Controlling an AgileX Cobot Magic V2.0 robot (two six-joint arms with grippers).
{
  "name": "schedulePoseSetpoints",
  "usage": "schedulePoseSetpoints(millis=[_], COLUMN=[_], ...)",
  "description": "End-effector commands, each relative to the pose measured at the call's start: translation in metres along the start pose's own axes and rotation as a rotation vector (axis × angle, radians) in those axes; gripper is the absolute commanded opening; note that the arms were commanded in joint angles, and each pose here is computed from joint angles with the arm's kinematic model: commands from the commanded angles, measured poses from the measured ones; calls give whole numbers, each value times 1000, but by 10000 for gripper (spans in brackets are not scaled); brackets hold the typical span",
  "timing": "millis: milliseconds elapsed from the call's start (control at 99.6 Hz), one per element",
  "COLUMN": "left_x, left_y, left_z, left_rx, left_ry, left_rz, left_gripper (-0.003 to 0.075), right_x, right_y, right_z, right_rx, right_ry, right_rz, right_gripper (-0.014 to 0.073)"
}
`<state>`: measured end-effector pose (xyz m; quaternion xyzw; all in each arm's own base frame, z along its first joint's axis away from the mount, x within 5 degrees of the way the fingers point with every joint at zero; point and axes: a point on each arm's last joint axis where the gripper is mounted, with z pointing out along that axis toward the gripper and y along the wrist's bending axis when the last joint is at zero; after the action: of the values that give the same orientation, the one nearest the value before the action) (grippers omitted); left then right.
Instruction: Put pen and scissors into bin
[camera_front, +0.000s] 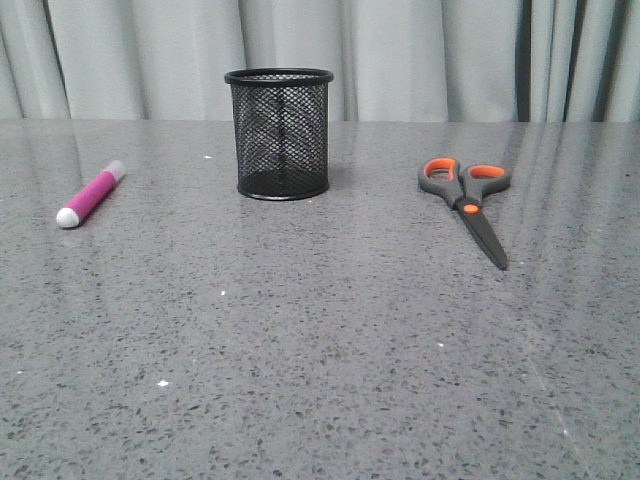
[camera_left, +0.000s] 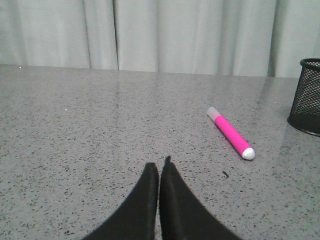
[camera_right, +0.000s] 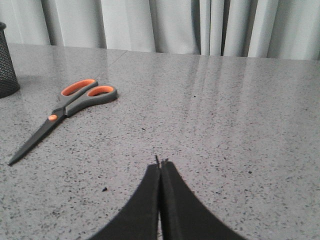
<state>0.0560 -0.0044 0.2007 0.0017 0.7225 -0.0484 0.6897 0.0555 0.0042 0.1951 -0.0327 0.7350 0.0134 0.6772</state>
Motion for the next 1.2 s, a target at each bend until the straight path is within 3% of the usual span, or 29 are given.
schedulePoseSetpoints(millis=[0,492,692,853,1194], left_x=[-1,-8,-12,-28,-85], left_y=[0,1,1,-5,-16], left_z=[-1,-2,-3,-7,-2], left_rx=[0,34,50,93,114], left_ry=[-85,-148,-155,-149,14], left_rz=[-36,-568,-700,-668,-365], left_gripper=[-22,-22,-22,-22,-22], right_x=[-3,-12,-12,-16,-48], right_y=[-1,-3,-3,1,8], right_z=[0,-2,-2,-2,17], right_rx=[12,-9,-17,-52,-84], right_ry=[-88,-193,-185,-132,112], right_rz=[37,511,548,544,505], right_gripper=[-57,-57,-57,-47,-47])
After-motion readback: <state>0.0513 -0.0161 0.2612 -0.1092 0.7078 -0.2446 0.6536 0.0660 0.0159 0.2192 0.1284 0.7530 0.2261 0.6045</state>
